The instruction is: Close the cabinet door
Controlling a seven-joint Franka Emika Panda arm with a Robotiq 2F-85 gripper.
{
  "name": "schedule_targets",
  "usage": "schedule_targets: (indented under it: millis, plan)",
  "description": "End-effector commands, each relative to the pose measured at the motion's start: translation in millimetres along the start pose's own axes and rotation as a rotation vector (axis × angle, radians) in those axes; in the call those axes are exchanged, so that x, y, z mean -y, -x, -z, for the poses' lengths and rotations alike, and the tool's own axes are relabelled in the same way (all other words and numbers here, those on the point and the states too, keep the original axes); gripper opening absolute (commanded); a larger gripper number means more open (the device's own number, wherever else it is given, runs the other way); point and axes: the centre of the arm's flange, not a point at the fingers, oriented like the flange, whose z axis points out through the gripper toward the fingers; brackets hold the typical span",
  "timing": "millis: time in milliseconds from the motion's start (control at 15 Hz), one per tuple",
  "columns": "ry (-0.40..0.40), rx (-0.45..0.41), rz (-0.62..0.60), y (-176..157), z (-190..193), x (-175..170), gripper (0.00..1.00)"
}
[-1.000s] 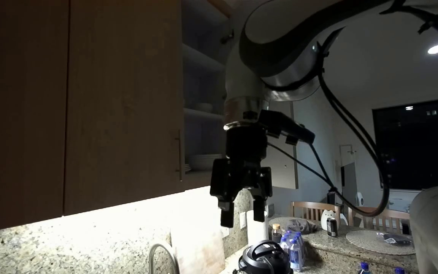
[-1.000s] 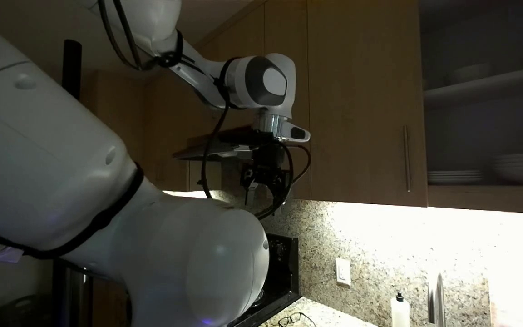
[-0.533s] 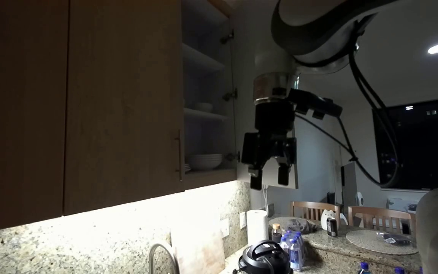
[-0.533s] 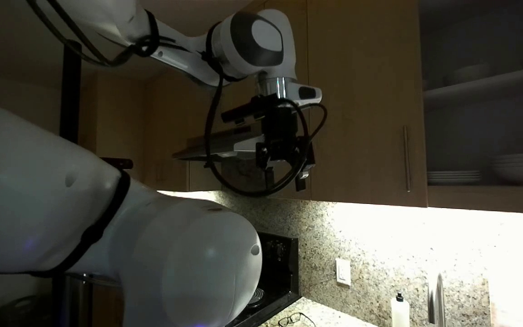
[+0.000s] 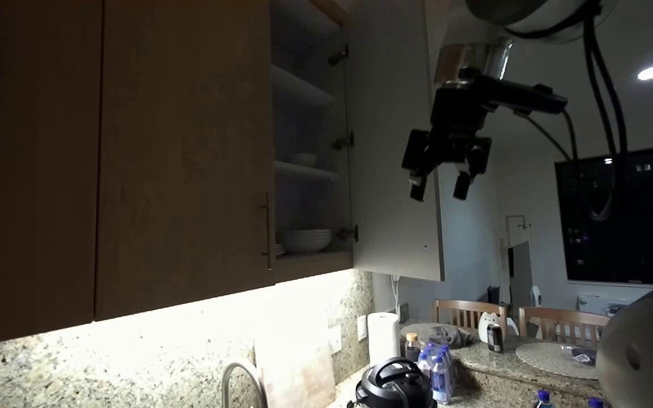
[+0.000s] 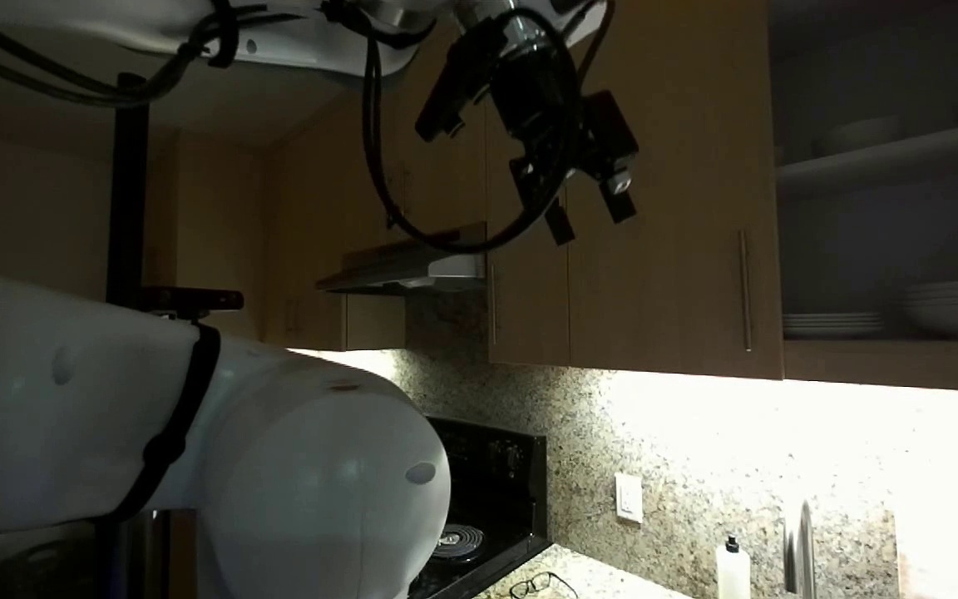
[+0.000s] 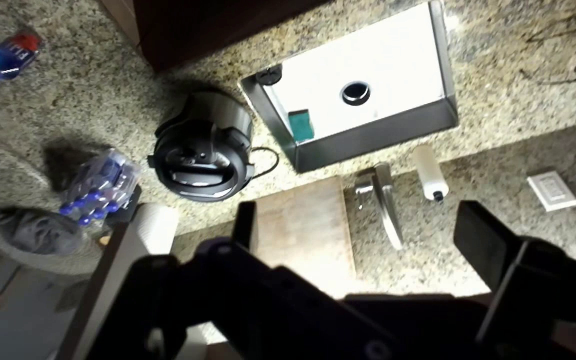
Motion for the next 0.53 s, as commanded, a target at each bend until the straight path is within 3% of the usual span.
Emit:
schedule_targets:
  millis: [0,467]
  plan:
    - [0.037,-0.104,-0.132,-1,53,-38,1.00]
    - [0.088,-0.337,-0.366,-11,137,-116,1.00]
